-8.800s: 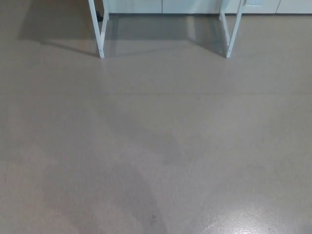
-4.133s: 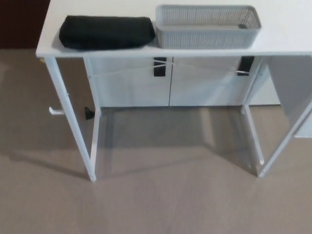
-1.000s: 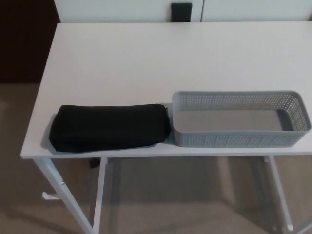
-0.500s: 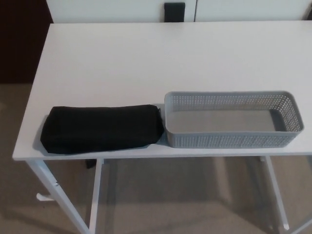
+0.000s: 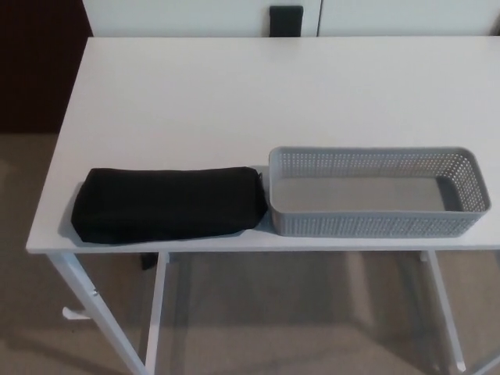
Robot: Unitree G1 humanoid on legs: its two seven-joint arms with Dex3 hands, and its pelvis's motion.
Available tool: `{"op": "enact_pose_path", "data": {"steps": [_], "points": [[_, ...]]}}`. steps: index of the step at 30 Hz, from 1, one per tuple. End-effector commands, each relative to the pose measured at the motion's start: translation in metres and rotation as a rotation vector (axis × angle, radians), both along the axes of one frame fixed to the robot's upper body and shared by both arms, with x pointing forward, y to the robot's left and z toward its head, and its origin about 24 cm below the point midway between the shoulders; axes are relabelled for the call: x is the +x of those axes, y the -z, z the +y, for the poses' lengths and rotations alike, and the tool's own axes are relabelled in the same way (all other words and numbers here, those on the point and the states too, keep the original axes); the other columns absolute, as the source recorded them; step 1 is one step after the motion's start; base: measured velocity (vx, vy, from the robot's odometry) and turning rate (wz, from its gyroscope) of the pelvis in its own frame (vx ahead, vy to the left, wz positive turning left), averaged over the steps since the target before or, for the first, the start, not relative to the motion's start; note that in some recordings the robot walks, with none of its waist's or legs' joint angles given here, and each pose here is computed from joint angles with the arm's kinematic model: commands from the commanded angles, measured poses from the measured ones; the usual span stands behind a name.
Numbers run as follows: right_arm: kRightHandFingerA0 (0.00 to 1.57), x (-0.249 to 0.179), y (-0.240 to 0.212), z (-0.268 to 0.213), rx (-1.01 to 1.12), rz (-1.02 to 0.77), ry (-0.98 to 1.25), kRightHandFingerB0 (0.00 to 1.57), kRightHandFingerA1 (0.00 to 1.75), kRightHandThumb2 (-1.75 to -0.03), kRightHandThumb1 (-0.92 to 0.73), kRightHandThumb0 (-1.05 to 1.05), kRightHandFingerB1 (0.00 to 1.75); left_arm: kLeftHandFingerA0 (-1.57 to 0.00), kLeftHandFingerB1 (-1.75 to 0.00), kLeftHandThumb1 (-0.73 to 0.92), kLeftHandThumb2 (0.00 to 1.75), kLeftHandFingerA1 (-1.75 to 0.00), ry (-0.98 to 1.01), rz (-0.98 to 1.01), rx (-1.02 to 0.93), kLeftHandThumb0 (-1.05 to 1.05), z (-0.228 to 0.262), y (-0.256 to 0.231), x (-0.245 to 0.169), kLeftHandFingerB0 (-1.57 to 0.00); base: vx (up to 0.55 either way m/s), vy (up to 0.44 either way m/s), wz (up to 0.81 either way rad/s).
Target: The robot walk towards a table in front and pick up a black pencil case on the left hand side and put the pencil case into a small container on the right hand side
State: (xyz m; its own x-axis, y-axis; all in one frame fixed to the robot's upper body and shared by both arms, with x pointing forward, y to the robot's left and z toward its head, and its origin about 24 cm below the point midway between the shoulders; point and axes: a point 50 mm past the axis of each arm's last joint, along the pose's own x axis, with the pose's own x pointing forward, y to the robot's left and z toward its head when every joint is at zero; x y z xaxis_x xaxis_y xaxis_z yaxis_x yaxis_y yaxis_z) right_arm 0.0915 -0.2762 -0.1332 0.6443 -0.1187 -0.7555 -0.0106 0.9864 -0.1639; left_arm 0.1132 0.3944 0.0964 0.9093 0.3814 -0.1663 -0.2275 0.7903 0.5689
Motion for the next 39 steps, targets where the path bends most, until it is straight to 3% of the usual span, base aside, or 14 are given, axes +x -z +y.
{"op": "enact_pose_path", "data": {"steps": [1,6,9,10,12,19,39], "points": [[0.87,0.011,-0.008,-0.012,-0.023,-0.051,0.054,0.66,0.57,-0.56,-0.48,-0.55,0.46,0.0,-0.04,0.33,0.66,-0.1,0.342,-0.378,0.314,-0.5,-0.07,-0.147,0.053,0.0,0.0,0.0,0.0],[0.89,0.013,-0.009,-0.012,-0.029,-0.058,0.045,0.66,0.56,-0.56,-0.48,-0.57,0.46,0.0,-0.07,0.35,0.68,-0.1,0.624,-0.307,0.344,-0.55,-0.119,-0.164,0.096,-0.01,0.0,0.0,0.0],[0.9,0.015,-0.01,-0.013,-0.036,-0.062,0.039,0.68,0.55,-0.56,-0.49,-0.58,0.46,0.0,-0.14,0.34,0.67,-0.09,0.748,-0.176,0.408,-0.48,-0.142,-0.158,0.119,-0.04,0.0,0.0,0.0],[0.93,0.015,-0.01,-0.013,-0.034,-0.064,0.042,0.7,0.56,-0.55,-0.48,-0.58,0.46,-0.01,-0.22,0.33,0.69,-0.19,0.778,-0.101,0.451,-0.46,-0.149,-0.153,0.127,-0.05,0.0,0.0,0.0],[0.93,0.016,-0.011,-0.014,-0.036,-0.07,0.04,0.7,0.55,-0.55,-0.48,-0.57,0.47,-0.02,-0.29,0.33,0.68,-0.22,0.828,0.025,0.493,-0.44,-0.162,-0.139,0.143,-0.07,0.0,0.0,0.0],[0.92,0.015,-0.01,-0.014,-0.027,-0.07,0.051,0.68,0.56,-0.55,-0.47,-0.59,0.47,0.0,-0.15,0.35,0.67,-0.03,0.878,0.285,0.596,-0.52,-0.177,-0.104,0.175,-0.08,0.0,0.0,0.0],[0.91,0.016,-0.012,-0.016,-0.028,-0.074,0.072,0.66,0.55,-0.56,-0.47,-0.58,0.46,0.0,-0.02,0.4,0.77,0.0,0.831,0.595,0.729,-0.65,-0.178,-0.062,0.201,0.0,0.0,0.0,0.0]]}}
